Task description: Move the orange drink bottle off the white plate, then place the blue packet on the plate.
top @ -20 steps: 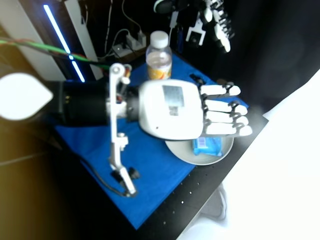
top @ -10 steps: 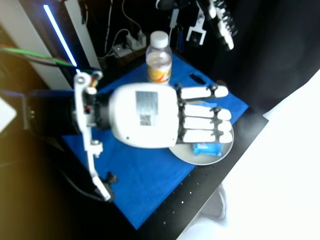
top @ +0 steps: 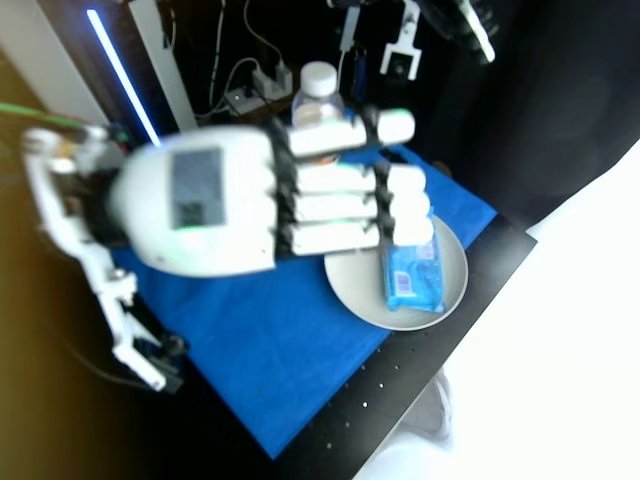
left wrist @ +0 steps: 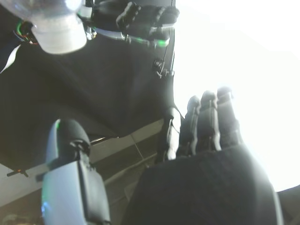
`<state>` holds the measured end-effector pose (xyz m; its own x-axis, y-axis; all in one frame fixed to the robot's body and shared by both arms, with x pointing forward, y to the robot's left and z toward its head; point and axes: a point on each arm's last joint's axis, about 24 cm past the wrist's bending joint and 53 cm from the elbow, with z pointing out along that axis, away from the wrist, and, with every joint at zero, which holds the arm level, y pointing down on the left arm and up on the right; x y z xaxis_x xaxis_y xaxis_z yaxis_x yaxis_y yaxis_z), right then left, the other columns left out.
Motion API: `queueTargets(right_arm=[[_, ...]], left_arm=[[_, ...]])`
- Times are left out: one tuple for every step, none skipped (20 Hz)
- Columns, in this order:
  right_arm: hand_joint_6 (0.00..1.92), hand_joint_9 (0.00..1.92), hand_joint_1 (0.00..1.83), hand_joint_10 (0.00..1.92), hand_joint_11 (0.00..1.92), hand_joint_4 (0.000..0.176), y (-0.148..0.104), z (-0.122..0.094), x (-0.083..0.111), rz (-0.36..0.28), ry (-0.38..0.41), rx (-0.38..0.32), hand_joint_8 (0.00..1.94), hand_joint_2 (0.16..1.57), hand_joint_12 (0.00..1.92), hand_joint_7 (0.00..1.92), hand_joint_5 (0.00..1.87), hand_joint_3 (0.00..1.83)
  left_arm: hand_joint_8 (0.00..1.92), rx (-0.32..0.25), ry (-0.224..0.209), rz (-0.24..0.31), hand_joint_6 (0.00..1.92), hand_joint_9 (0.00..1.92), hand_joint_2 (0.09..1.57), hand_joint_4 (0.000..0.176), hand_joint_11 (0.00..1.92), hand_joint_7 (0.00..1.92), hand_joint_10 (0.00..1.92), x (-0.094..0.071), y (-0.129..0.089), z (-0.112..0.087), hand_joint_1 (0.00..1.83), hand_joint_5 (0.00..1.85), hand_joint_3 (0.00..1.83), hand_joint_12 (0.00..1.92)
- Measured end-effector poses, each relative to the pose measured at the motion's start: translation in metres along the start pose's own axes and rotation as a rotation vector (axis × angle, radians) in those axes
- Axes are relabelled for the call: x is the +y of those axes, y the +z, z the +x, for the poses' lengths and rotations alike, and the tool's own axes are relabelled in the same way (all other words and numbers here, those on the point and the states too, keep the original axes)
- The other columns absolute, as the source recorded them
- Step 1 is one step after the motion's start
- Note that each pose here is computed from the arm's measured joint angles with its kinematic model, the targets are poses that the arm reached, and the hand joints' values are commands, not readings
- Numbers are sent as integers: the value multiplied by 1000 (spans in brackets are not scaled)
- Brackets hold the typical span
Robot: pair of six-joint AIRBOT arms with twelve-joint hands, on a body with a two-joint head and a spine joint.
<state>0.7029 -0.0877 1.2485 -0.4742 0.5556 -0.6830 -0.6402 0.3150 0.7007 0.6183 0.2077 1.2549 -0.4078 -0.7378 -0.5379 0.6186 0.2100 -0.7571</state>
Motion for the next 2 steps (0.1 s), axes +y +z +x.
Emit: queueTargets(right_arm=[[0, 71, 916, 1, 55, 176, -9, 5, 1, -3, 6, -19, 0, 799, 84, 115, 40, 11], [5, 60, 914, 0, 68, 176, -17, 9, 1, -7, 15, -31, 0, 827, 90, 116, 53, 16]], left_arm=[[0, -7, 8, 13, 2, 30, 873, 176, 0, 0, 4, -3, 0, 0, 554, 29, 0, 0], [3, -15, 15, 25, 3, 64, 836, 144, 0, 38, 8, -7, 1, -1, 669, 57, 0, 0]])
